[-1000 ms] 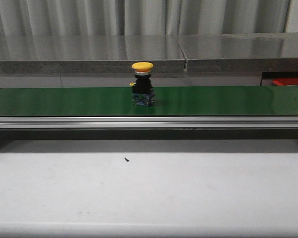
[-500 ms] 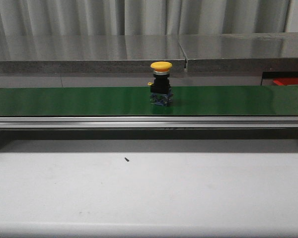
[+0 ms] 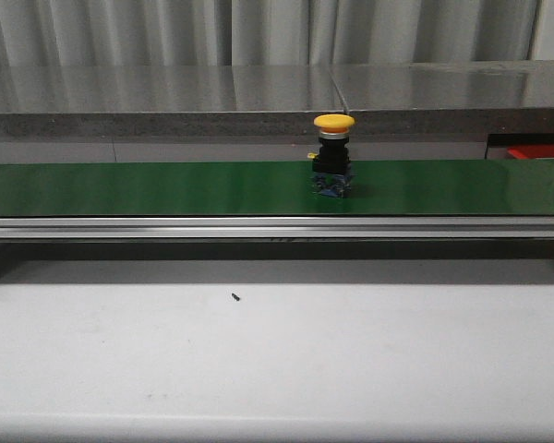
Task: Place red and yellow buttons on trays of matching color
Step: 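Lower the red button into the red tray, open the right gripper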
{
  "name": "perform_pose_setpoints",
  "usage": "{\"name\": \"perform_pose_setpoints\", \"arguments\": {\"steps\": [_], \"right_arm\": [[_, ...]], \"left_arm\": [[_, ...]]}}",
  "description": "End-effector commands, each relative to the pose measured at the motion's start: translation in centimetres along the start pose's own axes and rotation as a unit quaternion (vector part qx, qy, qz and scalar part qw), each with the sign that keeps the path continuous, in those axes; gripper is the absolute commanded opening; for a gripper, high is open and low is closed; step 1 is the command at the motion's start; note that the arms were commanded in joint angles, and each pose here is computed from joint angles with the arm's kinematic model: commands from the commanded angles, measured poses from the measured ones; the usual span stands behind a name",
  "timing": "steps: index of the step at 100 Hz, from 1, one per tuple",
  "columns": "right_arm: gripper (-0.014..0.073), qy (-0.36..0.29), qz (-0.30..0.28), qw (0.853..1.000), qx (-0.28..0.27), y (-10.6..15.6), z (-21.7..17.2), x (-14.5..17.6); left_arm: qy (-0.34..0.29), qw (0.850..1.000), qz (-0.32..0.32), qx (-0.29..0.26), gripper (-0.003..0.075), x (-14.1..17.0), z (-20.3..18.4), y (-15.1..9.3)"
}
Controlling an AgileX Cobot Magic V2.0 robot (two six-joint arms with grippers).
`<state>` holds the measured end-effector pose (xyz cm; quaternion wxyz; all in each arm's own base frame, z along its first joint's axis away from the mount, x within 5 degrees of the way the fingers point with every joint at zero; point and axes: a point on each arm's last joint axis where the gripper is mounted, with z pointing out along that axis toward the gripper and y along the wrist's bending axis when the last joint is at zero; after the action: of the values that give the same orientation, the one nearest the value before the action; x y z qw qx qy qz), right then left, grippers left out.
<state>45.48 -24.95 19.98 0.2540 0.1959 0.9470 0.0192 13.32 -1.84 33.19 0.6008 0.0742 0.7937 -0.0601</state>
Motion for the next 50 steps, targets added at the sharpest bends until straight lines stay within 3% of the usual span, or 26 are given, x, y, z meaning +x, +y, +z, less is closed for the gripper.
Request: {"name": "perform_pose_setpoints", "arguments": {"steps": [1,15,22,50], "right_arm": [[0.0258,-0.072,-0.008,0.997,0.006,0.4,-4.4,-2.2],[0.0468,-0.068,-0.008,0.998,0.005,0.4,-4.4,-2.1],[0.0526,-0.07,-0.008,0.998,0.006,0.4,-4.4,-2.2],[0.0542,-0.102,-0.015,0.995,0.01,0.9,-7.3,-2.9]], "left_arm": [[-0.044,0.999,-0.006,-0.009,-0.0019,-1.4,-0.3,0.1],[-0.044,0.999,-0.006,-0.009,-0.0019,-1.4,-0.3,0.1],[-0.044,0.999,-0.006,-0.009,-0.0019,-1.4,-0.3,0.1],[-0.044,0.999,-0.006,-0.009,-0.0019,-1.4,-0.3,0.1]]}}
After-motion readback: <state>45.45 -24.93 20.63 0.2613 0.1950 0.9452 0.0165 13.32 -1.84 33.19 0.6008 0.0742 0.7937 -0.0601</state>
